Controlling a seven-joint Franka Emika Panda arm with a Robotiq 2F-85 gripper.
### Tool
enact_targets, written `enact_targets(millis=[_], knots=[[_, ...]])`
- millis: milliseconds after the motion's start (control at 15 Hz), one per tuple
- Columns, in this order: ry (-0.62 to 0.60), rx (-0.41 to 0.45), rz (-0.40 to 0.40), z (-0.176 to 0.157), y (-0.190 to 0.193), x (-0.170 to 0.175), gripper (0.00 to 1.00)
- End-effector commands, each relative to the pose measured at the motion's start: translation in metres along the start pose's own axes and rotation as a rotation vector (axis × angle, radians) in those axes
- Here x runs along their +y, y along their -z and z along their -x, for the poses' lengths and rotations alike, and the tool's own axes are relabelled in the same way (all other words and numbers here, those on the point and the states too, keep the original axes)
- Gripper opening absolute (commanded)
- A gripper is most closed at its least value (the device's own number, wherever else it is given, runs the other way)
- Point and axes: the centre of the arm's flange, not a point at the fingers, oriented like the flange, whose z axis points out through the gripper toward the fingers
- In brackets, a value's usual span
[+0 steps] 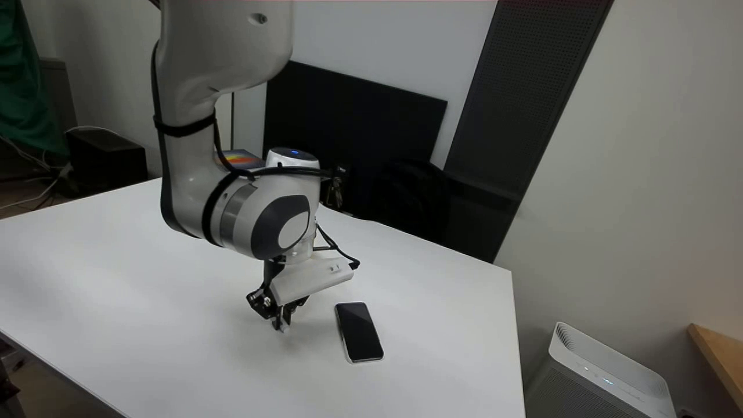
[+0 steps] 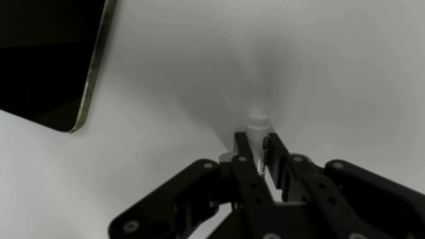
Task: Put the marker in the mug
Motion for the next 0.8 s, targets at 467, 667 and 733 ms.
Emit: enact_targets(millis=[467,667,733], knots=[[-0.037,-0.143,-0.008,0.001,0.025,0.043,0.04],[-0.029,-0.133,0.017,-0.008,0.038,0.055,0.04],[-0.022,-0.133,0.033,-0.013,0.044,0.059,0.04]])
